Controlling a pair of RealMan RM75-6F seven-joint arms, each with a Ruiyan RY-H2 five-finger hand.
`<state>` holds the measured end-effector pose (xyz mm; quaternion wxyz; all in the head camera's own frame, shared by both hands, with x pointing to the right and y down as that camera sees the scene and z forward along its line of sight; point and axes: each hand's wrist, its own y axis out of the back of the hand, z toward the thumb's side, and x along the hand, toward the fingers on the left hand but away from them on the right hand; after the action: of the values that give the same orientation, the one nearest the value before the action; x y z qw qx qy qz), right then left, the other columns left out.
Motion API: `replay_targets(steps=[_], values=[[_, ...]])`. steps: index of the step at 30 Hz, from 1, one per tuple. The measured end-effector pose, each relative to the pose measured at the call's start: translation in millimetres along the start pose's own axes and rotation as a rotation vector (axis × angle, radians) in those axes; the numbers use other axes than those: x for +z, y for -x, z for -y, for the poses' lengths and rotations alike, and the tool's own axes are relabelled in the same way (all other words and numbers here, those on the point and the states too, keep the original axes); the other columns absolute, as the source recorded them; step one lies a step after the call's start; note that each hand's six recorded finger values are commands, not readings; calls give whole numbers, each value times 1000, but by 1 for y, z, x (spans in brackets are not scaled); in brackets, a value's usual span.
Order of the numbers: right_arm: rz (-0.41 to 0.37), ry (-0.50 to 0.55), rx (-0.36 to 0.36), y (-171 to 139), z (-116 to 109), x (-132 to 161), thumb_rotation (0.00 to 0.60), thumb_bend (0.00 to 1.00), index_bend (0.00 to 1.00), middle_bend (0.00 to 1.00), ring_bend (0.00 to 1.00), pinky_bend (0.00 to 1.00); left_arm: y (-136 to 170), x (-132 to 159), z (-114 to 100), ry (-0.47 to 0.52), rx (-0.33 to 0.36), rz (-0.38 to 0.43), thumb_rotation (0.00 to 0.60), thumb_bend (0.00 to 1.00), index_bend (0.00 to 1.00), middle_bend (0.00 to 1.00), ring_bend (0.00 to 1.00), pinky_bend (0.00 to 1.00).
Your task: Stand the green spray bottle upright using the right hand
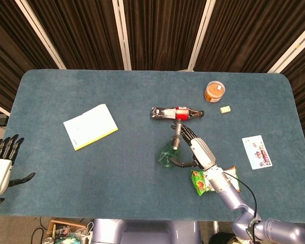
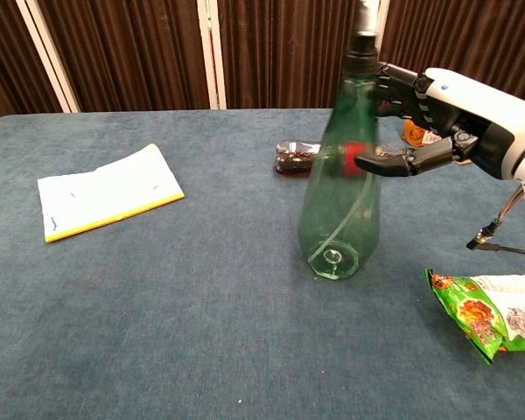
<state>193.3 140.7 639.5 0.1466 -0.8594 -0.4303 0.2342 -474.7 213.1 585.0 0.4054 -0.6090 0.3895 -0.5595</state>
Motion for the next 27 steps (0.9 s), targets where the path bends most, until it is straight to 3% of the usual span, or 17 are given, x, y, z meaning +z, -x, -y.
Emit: replay_targets(steps=[14, 22, 27], values=[[17, -35, -7, -11, -12, -3, 600, 292, 0, 0, 0, 19, 3, 0, -3, 2, 9, 2, 600, 24, 0, 0, 0, 47], [41, -181, -62, -42, -50, -26, 600, 283, 0, 0, 0, 0, 5, -2, -6, 6, 18, -2, 600, 24, 0, 0, 0, 47], [112, -306, -40, -71, -78, -48, 600, 282, 0, 0, 0, 0, 5, -1, -7, 7, 24, -2, 600, 23, 0, 0, 0, 48]])
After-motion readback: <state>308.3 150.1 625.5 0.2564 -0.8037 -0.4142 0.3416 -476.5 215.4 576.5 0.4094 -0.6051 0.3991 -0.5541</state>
